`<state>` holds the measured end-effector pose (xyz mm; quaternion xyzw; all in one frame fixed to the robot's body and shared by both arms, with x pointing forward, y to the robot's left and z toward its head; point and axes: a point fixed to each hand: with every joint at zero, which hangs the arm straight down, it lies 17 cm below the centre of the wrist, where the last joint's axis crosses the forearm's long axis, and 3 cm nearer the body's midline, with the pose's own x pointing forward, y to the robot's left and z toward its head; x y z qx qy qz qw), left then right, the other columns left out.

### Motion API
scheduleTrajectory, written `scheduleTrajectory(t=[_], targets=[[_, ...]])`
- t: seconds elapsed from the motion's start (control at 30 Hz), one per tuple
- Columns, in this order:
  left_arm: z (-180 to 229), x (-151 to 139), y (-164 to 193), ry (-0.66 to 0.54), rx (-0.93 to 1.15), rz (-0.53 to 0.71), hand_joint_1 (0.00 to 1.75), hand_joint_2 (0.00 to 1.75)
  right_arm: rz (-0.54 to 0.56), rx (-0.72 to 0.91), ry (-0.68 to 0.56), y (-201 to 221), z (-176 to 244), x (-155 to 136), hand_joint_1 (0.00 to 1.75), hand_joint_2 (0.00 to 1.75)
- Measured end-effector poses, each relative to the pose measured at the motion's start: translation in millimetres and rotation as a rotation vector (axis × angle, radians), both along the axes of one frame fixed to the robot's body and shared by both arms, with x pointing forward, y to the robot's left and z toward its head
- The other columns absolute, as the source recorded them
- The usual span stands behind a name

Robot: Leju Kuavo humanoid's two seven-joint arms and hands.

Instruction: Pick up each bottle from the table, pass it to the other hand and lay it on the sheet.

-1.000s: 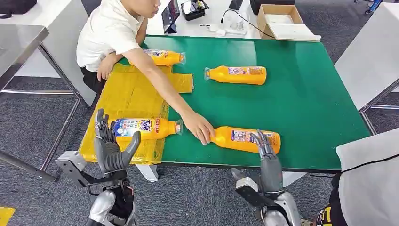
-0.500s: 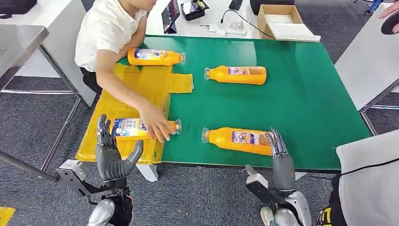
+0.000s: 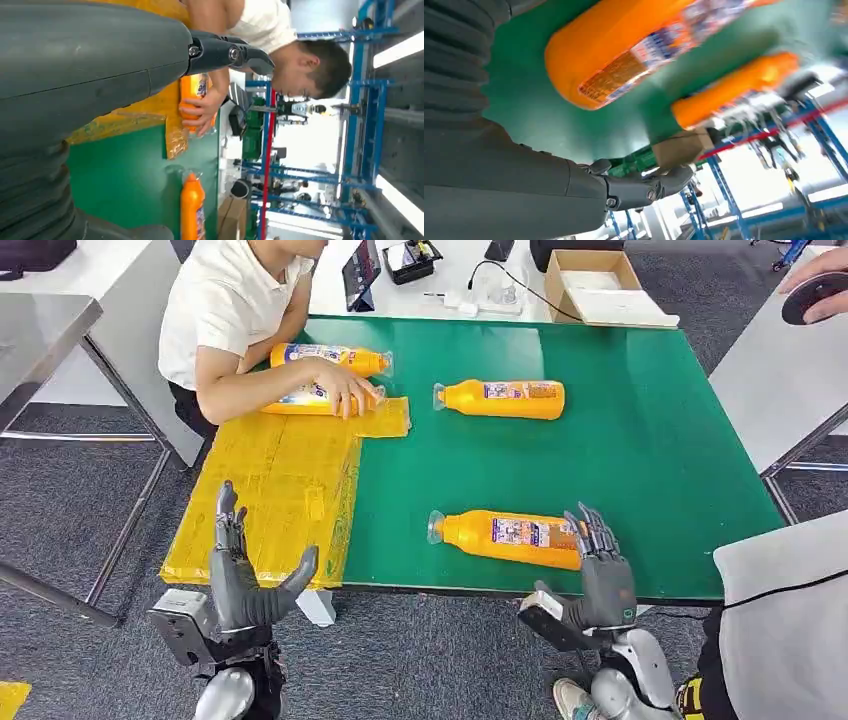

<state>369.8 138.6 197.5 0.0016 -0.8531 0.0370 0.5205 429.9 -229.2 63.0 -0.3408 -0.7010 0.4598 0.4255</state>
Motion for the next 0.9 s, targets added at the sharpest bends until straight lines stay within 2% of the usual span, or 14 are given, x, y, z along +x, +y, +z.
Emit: scheduleTrajectory(t=[0.3,0.4,0.9], targets=[[-1,-3,-24,0.001,0.013,-0.064,0.0,1.75,-0.084,-0.191,0.148,-31,-28,65,0.0,1.75],[-2,-2,-29,0.008,0.009,-0.08,0.0,1.75,-0.11,-0.227,0.179,-34,-34,76,0.0,1.75],[-9,1,-41,0.036,0.006,-0.113,0.0,1.75,-0.115,-0.29,0.264,-25,-55,86,0.0,1.75]])
